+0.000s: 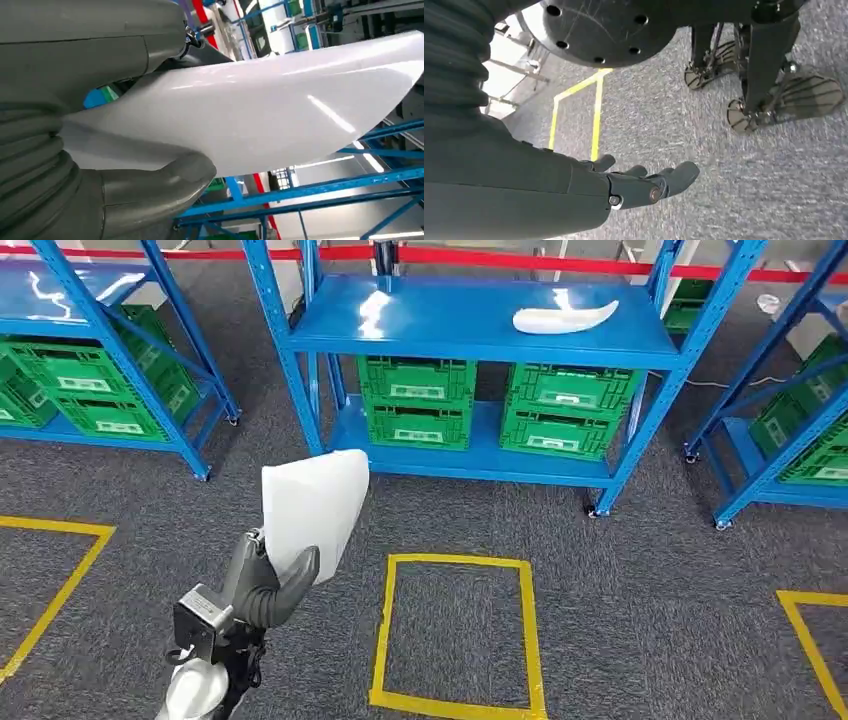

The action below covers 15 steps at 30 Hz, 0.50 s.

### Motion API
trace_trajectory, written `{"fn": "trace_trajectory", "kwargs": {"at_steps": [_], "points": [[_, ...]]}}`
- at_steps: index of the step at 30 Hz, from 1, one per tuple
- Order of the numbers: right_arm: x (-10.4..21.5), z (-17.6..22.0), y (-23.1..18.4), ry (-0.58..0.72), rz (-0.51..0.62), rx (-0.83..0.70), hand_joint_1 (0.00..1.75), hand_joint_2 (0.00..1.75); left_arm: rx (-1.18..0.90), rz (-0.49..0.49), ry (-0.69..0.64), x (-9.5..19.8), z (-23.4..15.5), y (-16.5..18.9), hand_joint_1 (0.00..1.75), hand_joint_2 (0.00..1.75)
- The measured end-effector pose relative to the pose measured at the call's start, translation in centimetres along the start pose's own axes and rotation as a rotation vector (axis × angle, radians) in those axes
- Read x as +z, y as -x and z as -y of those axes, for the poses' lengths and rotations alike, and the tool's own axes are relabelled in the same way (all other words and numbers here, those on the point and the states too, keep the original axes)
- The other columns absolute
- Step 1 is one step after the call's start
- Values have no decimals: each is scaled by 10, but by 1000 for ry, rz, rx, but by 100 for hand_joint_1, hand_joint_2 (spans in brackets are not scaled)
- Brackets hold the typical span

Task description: Take the parts from the cabinet and place them on the table.

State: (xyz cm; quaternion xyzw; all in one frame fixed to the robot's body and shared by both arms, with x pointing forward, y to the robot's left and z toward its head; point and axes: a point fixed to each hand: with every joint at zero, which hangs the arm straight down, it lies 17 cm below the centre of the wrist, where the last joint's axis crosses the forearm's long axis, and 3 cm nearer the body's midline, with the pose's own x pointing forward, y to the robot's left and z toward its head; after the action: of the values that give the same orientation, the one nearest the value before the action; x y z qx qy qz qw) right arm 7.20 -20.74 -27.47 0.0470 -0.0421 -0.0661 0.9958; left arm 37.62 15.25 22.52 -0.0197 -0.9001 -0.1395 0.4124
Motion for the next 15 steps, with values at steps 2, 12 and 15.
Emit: {"fn": "trace_trajectory", "kwargs": {"at_steps": [2, 12, 15], "points": [[0, 1, 1, 2, -8, -11, 0, 175, 3, 3, -3, -5, 1, 1, 175, 175], [0, 1, 7, 2, -54, -33, 0, 175, -4, 14, -25, -20, -6, 6, 175, 175], [1, -3, 10, -11, -60, -27, 0, 175, -11, 14, -34, -18, -8, 7, 175, 175]]}}
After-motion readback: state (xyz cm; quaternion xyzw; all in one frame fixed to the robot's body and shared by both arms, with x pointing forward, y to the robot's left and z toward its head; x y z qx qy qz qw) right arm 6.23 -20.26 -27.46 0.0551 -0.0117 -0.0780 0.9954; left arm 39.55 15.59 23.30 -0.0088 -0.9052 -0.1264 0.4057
